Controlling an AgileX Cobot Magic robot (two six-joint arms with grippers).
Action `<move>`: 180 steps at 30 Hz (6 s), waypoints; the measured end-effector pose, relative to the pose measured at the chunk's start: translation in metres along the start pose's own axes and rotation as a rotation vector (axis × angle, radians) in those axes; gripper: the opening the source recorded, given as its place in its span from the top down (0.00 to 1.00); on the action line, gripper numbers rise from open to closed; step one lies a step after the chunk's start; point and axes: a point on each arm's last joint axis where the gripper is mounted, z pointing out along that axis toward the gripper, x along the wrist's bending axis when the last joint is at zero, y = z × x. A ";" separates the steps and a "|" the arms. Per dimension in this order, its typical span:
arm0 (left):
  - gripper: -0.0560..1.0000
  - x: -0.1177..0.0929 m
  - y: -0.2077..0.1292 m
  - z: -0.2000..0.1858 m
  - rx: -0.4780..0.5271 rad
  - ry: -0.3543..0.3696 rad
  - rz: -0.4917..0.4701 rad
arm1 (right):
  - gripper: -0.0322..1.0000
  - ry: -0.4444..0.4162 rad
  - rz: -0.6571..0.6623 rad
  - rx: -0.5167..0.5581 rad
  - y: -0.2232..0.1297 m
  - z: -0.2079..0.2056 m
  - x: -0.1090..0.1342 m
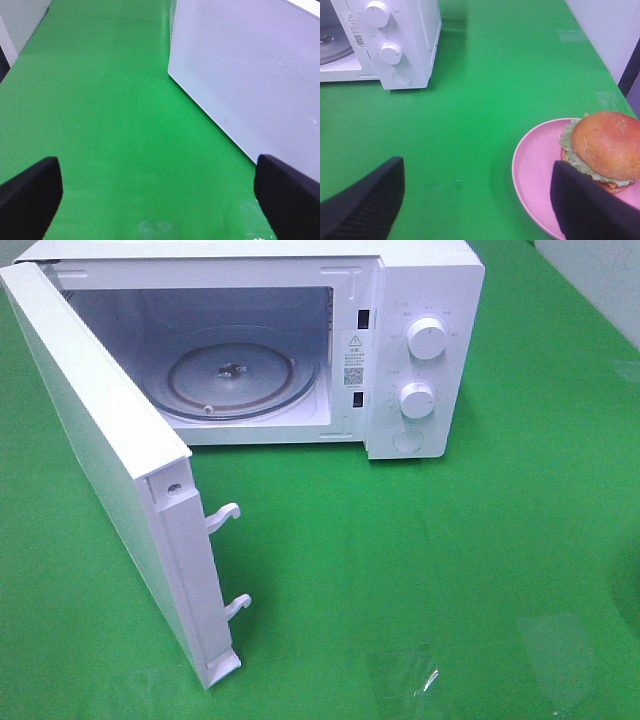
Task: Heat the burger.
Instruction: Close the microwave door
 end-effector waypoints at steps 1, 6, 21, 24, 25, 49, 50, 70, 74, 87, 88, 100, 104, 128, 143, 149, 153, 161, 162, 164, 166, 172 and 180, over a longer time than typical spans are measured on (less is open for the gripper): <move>0.02 0.000 0.000 0.000 0.000 0.000 0.000 | 0.23 0.000 0.000 0.000 0.000 0.000 0.000; 0.02 0.000 0.000 0.000 0.000 0.000 0.000 | 0.23 0.000 0.000 0.000 0.000 0.000 0.000; 0.05 -0.003 0.014 -0.008 -0.117 -0.029 -0.014 | 0.23 0.000 0.000 0.000 0.000 0.000 0.000; 0.16 -0.003 0.022 -0.007 -0.222 -0.025 -0.017 | 0.23 0.000 0.000 0.000 0.000 0.000 0.000; 0.16 -0.003 0.022 -0.007 -0.222 -0.025 -0.017 | 0.23 0.000 0.000 0.000 0.000 0.000 0.000; 0.95 0.010 0.038 0.076 -0.275 0.028 -0.062 | 0.23 0.000 0.000 0.000 0.000 0.000 0.000; 0.95 0.012 0.043 0.087 -0.267 0.037 -0.066 | 0.23 0.000 0.000 0.000 0.000 0.000 0.000; 0.95 0.025 0.043 0.174 -0.326 0.105 -0.003 | 0.23 0.000 0.000 0.003 -0.001 0.001 0.000; 0.95 0.022 0.042 0.188 -0.327 0.066 0.064 | 0.23 0.000 0.000 0.003 -0.001 0.001 0.000; 0.95 -0.010 0.020 0.229 -0.251 -0.172 0.149 | 0.23 0.000 0.000 0.003 -0.001 0.001 0.000; 0.95 -0.014 0.018 0.232 -0.241 -0.189 0.153 | 0.23 0.000 0.000 0.003 -0.001 0.001 0.000; 0.95 -0.044 0.002 0.244 -0.195 -0.329 0.185 | 0.23 0.000 0.000 0.003 -0.001 0.001 0.000; 0.95 -0.059 0.004 0.250 -0.191 -0.377 0.198 | 0.23 0.000 0.000 0.003 -0.001 0.001 0.000; 0.95 -0.139 0.024 0.292 -0.223 -0.510 0.192 | 0.23 0.000 0.000 0.003 -0.001 0.001 0.000; 0.95 -0.182 0.041 0.335 -0.228 -0.522 0.160 | 0.23 0.000 0.000 0.003 -0.001 0.001 0.000; 0.95 -0.195 0.046 0.348 -0.228 -0.527 0.154 | 0.23 0.000 0.000 0.003 -0.001 0.001 0.000; 0.95 -0.214 0.043 0.358 -0.189 -0.557 0.187 | 0.23 0.000 0.000 0.003 -0.001 0.001 0.000; 0.95 -0.232 0.043 0.368 -0.178 -0.578 0.203 | 0.23 0.000 0.000 0.003 -0.001 0.001 0.000; 0.95 -0.236 0.042 0.371 -0.171 -0.584 0.215 | 0.23 0.000 0.000 0.003 -0.001 0.001 0.000; 0.95 -0.241 0.042 0.374 -0.165 -0.586 0.232 | 0.23 0.000 0.000 0.003 -0.001 0.001 0.000; 0.95 -0.244 0.045 0.379 -0.164 -0.580 0.238 | 0.23 0.000 0.000 0.003 -0.001 0.001 0.000; 0.95 -0.251 0.045 0.383 -0.141 -0.579 0.260 | 0.23 0.000 0.000 0.003 -0.001 0.001 0.000; 0.95 -0.255 0.047 0.379 -0.097 -0.569 0.240 | 0.23 0.000 0.000 0.003 -0.001 0.001 0.000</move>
